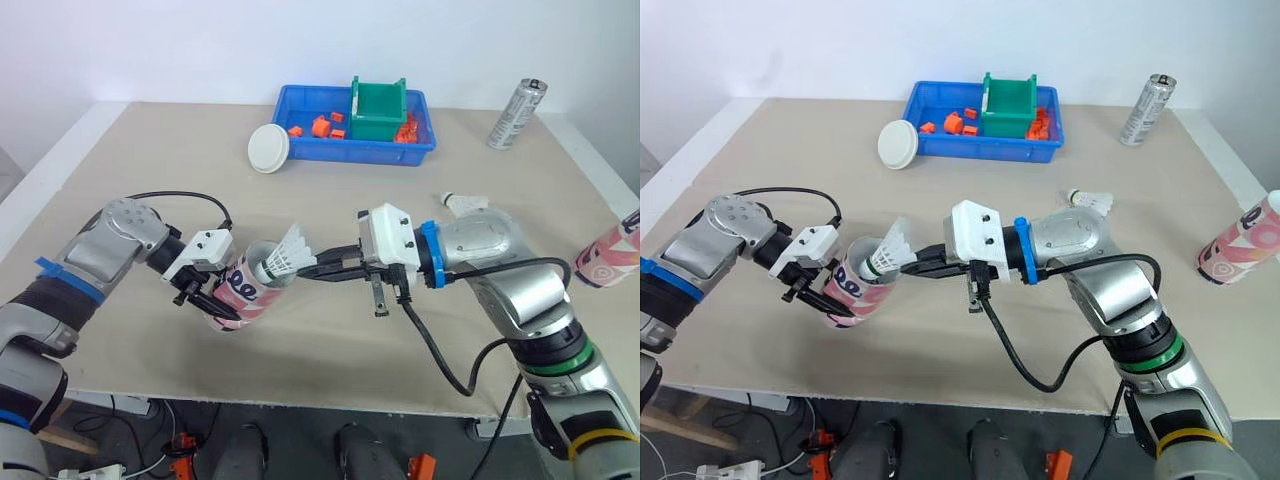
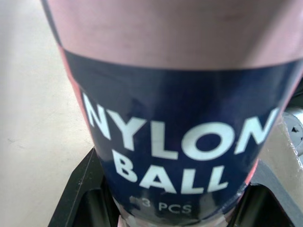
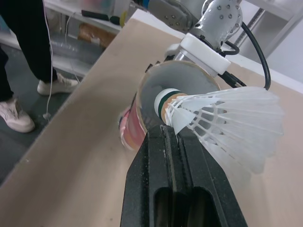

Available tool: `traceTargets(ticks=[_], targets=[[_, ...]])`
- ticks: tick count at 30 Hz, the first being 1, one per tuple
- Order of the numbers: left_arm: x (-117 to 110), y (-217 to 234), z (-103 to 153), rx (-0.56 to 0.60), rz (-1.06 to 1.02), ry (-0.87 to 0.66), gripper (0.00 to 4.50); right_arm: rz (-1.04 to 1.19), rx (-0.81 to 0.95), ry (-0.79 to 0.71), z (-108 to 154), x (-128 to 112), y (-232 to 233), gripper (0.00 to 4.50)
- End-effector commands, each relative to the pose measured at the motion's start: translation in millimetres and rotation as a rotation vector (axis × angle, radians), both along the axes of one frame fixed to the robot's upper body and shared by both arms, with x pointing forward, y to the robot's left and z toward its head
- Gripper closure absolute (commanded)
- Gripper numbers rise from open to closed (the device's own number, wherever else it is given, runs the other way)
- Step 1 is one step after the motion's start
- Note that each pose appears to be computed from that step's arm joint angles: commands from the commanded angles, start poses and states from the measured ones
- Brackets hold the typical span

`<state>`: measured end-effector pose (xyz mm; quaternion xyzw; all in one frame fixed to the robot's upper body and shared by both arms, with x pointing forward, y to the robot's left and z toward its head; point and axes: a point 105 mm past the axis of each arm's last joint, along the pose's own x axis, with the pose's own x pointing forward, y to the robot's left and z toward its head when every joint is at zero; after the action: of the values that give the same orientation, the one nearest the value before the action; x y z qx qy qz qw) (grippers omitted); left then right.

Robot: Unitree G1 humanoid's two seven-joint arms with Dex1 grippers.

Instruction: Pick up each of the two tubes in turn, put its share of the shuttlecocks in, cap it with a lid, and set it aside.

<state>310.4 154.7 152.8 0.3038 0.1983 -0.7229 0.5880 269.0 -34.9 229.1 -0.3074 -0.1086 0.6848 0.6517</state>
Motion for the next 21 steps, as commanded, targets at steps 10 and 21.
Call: traceTargets(ticks=[10, 21], targets=[[-0.5, -0.2, 2.4, -0.010, 0.004, -0.004, 2.29, 0.059, -0.014, 0.069, 13.7, -11.1, -3.0, 1.12], [-7.0, 2.7, -0.9, -0.020, 0.012, 0.010, 2.29, -0.708, 0.320, 0.183, -9.7, 55.0, -137.8, 1.12]])
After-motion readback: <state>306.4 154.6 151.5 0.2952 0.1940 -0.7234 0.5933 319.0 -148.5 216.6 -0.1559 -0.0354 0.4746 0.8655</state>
